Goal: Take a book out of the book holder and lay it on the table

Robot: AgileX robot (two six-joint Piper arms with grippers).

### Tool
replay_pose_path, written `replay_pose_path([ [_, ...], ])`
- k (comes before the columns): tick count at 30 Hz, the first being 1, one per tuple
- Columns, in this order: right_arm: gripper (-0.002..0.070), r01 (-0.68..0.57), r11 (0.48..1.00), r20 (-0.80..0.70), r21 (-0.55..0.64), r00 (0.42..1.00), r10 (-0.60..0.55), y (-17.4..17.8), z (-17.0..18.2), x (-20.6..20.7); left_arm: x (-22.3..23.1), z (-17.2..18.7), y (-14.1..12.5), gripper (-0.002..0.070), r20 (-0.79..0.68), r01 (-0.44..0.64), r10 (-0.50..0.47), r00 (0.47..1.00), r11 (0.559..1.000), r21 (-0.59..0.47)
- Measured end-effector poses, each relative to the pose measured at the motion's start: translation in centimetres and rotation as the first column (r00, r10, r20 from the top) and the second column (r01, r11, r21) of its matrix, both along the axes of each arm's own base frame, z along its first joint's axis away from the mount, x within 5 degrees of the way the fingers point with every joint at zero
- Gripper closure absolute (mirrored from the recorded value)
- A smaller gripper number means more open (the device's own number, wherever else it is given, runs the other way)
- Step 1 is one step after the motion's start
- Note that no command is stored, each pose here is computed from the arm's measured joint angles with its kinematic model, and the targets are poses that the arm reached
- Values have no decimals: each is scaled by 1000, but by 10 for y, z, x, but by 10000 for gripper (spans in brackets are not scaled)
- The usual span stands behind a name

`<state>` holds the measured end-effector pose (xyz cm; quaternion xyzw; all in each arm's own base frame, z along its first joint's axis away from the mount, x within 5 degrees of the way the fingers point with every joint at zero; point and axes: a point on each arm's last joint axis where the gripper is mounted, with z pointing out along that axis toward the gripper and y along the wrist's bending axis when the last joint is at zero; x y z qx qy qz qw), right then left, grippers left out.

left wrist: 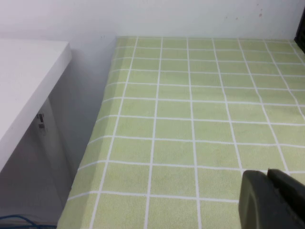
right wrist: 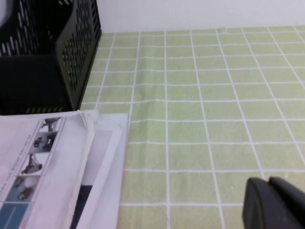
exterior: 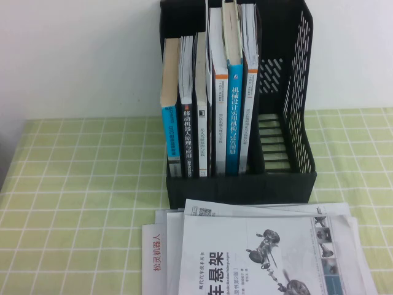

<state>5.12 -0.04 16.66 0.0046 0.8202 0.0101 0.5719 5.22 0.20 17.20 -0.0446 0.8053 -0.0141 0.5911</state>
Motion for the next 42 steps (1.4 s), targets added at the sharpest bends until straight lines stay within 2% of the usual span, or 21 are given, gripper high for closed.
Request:
replay_pose_path([
  [42,678,20,1000,0,0,1000,-20,-1,0,0,0,0,0,678,0,0,0,1000,1000,0],
])
